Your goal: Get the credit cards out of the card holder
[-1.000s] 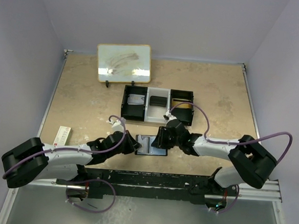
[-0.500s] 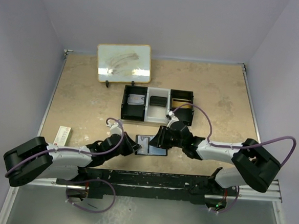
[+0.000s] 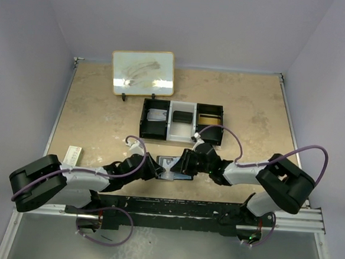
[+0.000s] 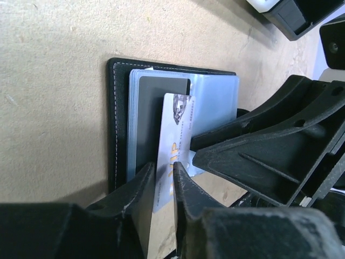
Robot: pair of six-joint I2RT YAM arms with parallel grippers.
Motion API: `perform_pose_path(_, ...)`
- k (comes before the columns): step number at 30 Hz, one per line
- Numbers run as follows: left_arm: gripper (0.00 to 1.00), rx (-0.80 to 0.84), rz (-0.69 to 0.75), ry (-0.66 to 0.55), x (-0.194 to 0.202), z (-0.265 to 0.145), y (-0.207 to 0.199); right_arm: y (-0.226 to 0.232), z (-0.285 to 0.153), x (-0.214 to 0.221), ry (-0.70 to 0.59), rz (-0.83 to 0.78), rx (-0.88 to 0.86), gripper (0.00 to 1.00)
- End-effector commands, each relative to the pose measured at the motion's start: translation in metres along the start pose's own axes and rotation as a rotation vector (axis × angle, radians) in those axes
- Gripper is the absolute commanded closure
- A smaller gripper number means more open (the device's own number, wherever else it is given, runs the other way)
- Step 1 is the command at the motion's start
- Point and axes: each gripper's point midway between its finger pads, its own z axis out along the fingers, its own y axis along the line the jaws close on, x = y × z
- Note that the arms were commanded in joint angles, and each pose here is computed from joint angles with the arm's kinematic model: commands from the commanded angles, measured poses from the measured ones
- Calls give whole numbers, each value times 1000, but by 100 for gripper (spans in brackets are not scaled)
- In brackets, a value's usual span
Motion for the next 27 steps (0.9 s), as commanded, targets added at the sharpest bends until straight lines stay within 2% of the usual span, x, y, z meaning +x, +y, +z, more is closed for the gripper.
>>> perform_pose_path(1,80,-71,92,-19,-8,-4,5,-8,2,7,9,28,11,65)
perform_pose_path(6,86,-107,153,6,-6,-4,7,-10,3,8,5,58,15,66)
perform_pose_path(15,97,-138,178,74,9,10,15,-8,3,9,-4,99,-7,70)
perform_pose_path(27,99,-197,193,30,-1,2,23,-1,-9,-4,-67,91,-15,88)
